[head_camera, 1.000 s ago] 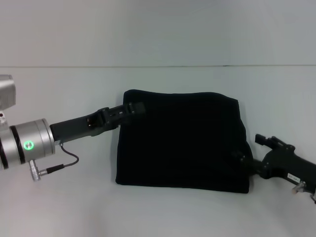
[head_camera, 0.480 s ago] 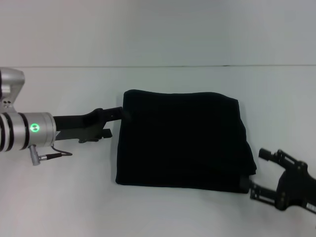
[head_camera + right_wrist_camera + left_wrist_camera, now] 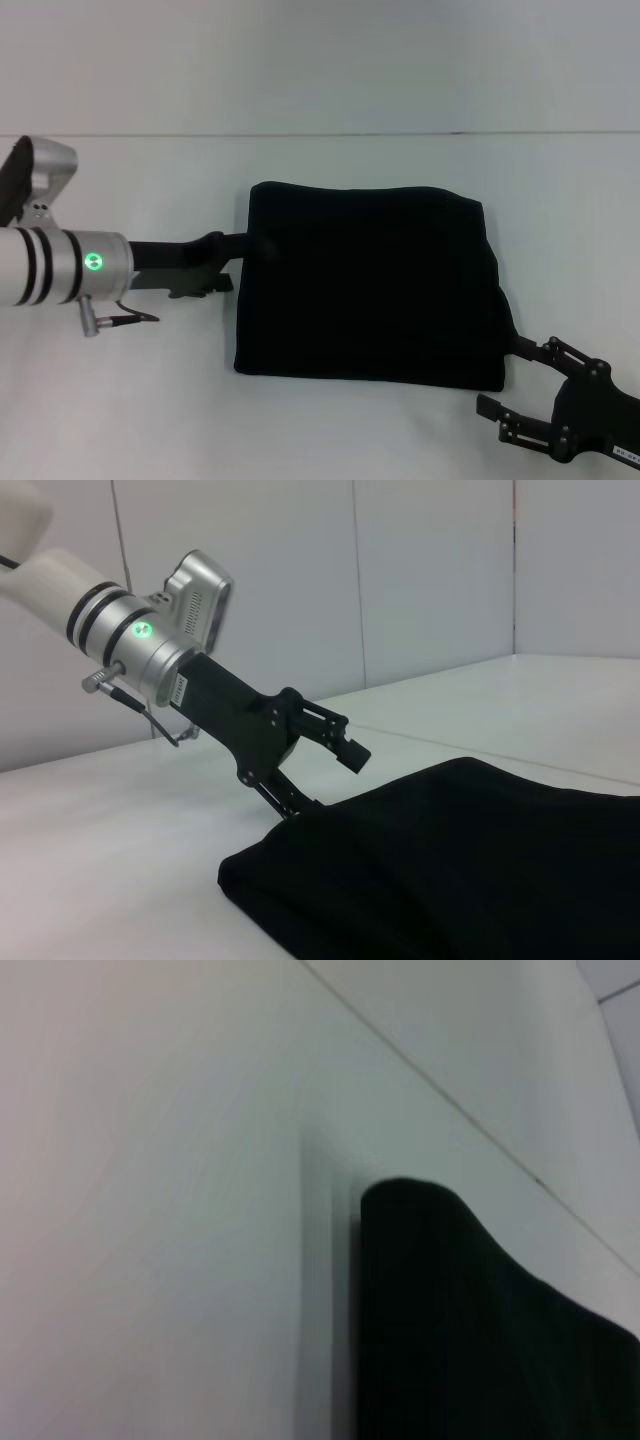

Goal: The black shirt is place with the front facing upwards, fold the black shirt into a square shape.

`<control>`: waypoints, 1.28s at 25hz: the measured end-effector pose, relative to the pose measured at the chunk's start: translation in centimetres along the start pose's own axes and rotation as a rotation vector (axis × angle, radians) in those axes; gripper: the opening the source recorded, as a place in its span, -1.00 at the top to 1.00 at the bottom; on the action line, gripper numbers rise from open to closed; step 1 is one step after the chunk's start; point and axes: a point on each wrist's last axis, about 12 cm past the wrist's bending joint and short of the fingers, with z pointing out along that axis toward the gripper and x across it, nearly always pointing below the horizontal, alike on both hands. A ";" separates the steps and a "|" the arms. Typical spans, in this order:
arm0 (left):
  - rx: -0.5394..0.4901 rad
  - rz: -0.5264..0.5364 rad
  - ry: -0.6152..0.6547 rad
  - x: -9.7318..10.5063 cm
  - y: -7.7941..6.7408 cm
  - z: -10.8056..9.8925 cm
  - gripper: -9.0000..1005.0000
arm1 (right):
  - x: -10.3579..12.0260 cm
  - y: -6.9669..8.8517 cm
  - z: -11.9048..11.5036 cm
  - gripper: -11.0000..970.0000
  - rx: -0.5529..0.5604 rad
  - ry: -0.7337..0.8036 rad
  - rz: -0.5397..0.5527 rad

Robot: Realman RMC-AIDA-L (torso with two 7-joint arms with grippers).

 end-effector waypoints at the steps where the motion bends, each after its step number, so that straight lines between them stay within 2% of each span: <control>1: 0.002 0.001 0.004 0.1 -0.1 0.2 -0.89 | 0.0 0.0 0.0 -0.91 -0.001 0.000 0.000; 9: 0.008 0.036 0.048 0.7 -1.4 1.5 -0.79 | -0.1 0.0 0.3 -0.91 -0.013 0.001 -0.001; 22: 0.018 0.080 0.051 0.7 -1.9 1.9 -0.59 | -0.1 0.0 0.3 -0.91 -0.011 0.001 0.003; 32: 0.013 0.082 0.047 0.8 -1.8 1.9 0.27 | -0.1 -0.1 0.3 -0.91 -0.009 0.000 0.001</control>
